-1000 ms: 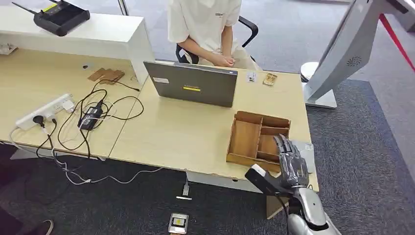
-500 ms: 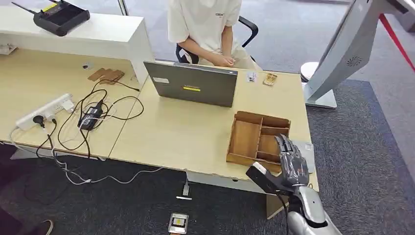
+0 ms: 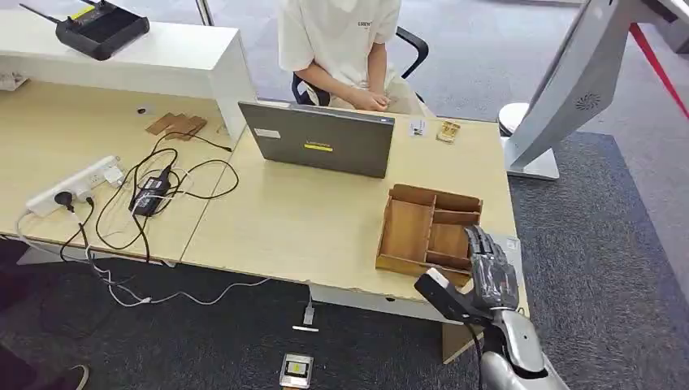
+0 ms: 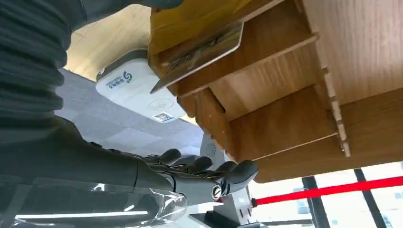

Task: Pass the card to the sensor for recognition and then transmit it.

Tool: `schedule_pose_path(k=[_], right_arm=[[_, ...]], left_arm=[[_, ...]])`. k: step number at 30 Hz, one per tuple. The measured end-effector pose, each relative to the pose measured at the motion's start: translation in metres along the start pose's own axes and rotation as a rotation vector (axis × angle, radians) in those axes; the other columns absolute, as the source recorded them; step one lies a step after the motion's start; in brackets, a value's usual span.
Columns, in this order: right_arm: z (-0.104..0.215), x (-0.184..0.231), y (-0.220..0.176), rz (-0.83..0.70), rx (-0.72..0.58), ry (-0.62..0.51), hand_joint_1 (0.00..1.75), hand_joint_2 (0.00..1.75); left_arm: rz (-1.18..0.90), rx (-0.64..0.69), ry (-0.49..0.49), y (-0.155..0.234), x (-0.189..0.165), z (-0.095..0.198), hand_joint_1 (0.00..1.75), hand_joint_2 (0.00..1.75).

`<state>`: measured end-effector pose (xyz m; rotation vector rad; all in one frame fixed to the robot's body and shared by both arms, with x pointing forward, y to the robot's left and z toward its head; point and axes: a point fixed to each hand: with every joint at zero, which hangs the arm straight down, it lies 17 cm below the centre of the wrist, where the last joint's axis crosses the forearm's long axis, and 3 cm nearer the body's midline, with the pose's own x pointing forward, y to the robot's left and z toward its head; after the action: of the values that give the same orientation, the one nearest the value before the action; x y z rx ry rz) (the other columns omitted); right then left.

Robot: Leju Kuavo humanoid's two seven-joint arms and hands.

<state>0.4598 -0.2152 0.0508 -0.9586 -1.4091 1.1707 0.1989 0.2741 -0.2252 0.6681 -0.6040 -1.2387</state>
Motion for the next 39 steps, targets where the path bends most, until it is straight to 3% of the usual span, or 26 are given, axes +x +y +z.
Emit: schedule_pose_path(k=[13,14,15,18,29,39], right_arm=[[0.0,-0.006,-0.003,-0.002,-0.01,0.01,0.0,1.75],[0.0,-0.006,-0.003,-0.002,-0.01,0.009,0.23,1.75],[0.0,-0.005,-0.003,-0.003,-0.01,0.008,1.57,1.75],[-0.001,-0.003,-0.003,-0.008,-0.009,0.003,1.71,1.75],[0.0,0.003,0.001,-0.025,0.002,-0.005,1.75,1.75],[-0.001,0.003,0.002,-0.031,0.006,0.0,1.59,1.75]], left_arm=[[-0.001,0.007,-0.003,0.002,0.001,-0.001,0.0,0.0],[0.0,0.007,-0.003,0.002,0.001,-0.001,0.0,0.0],[0.0,0.007,-0.003,0.002,0.001,-0.001,0.0,0.0],[0.004,0.002,-0.004,0.001,0.001,0.0,0.0,0.0],[0.013,-0.003,-0.01,-0.001,0.003,0.0,0.0,0.0],[0.009,-0.005,-0.013,-0.001,0.003,0.0,0.0,0.0]])
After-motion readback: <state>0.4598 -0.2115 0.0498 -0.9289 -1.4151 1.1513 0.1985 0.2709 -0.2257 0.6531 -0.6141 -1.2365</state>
